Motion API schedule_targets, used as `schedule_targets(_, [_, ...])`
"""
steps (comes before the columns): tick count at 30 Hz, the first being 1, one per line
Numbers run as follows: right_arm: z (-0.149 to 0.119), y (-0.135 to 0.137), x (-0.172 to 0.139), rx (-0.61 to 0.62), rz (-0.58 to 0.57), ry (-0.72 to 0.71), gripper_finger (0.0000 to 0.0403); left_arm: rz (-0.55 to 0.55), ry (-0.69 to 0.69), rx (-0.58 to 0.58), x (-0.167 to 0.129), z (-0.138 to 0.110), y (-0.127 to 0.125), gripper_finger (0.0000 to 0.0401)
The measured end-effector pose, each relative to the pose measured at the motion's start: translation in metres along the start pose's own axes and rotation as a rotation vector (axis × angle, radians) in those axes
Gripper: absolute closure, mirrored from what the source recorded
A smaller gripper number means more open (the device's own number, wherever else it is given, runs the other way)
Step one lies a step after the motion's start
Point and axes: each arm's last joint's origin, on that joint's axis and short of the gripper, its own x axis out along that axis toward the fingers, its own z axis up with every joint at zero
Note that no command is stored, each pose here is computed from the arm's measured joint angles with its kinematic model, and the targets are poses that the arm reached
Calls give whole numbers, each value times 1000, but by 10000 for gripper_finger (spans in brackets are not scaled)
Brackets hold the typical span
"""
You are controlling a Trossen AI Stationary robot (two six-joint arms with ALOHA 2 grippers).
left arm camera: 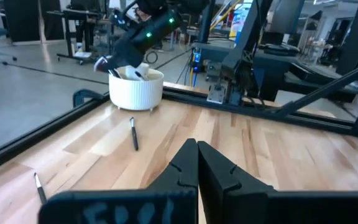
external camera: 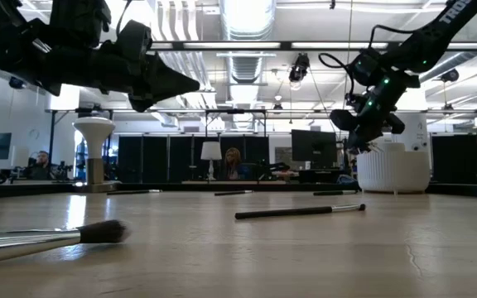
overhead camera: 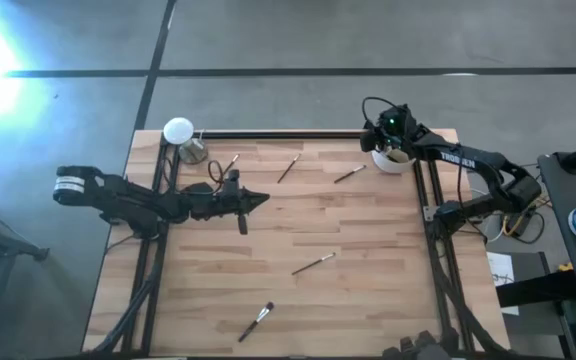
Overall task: Put items in baskets/containers
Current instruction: Put the black eyeshadow brush into the white organizer
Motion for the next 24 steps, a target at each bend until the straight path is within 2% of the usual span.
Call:
schedule_targets(3, [1, 0, -1, 10, -6, -6, 313, 3, -2, 0, 1, 1, 0, 383])
schedule_targets(7, [7, -3, -13, 20, -23, -48, 281, 17, -3, -4, 1, 1, 0, 343])
schedule_targets(12, [14, -7, -37, 30, -28, -113, 265, 25, 8, -4, 1, 0, 0, 302])
schedule_targets(18, [12, -9, -70, -26, -3, -145, 301, 28, 29, 14, 1, -2, 1, 292])
schedule_targets(24, [-7, 5, -92, -83, 117, -259, 368, 41, 80, 32, 1, -7, 2, 302])
